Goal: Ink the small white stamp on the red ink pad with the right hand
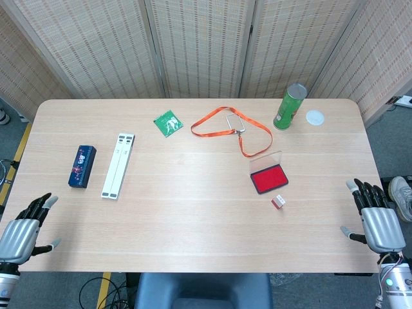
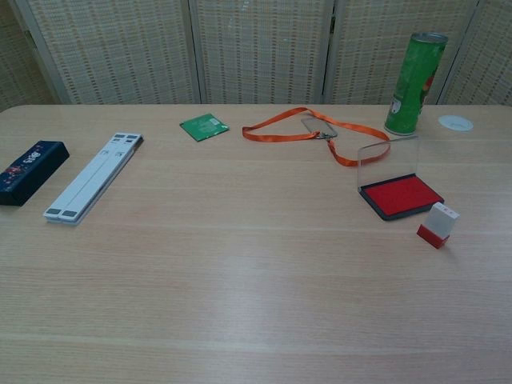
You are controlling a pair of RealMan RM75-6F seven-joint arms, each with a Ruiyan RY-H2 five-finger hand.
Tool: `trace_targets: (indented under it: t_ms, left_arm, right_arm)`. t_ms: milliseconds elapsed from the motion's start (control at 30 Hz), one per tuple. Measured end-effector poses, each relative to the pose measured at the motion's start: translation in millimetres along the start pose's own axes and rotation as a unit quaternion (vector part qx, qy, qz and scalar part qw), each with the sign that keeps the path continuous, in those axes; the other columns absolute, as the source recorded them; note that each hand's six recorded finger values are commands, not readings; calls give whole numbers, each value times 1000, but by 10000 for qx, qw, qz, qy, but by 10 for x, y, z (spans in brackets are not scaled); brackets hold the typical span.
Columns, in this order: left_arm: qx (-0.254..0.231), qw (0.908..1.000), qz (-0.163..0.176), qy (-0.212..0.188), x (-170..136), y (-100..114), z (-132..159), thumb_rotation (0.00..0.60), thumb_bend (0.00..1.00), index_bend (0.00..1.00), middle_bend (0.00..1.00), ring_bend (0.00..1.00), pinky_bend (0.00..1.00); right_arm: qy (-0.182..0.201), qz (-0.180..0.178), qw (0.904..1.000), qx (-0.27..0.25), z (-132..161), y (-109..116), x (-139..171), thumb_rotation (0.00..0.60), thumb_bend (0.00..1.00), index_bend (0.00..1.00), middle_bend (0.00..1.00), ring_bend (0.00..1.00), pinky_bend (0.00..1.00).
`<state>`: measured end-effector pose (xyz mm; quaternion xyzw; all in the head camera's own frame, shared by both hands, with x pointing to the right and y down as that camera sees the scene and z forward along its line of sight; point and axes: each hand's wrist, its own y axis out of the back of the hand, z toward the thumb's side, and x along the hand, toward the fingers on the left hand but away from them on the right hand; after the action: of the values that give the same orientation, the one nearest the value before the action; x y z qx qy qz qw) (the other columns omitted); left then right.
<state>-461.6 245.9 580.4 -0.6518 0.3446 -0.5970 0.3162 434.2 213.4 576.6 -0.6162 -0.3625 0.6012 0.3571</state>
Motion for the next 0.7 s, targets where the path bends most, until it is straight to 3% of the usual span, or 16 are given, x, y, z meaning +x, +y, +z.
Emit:
trace_targets:
  t_ms: [400,500,700]
  left_arm:
    - [-39,9999,-86,-50,43,-32,22,600,230,0,72,109,275]
    - [-80,9999,-80,-28,53,-20,1,600,230,0,72,108,275]
    - [-95,9999,-81,-6,67,-13,-26,600,230,0,72,109,275]
  right_arm:
    - [209,244,9992,242,81,-151,-35,600,143,0,12,0,0]
    - [462,335,9978,339,151,-214,-89,600,143,8,12,0,0]
    - [1218,442,9900,551,292,-264,-323,600,143,115,12,0,0]
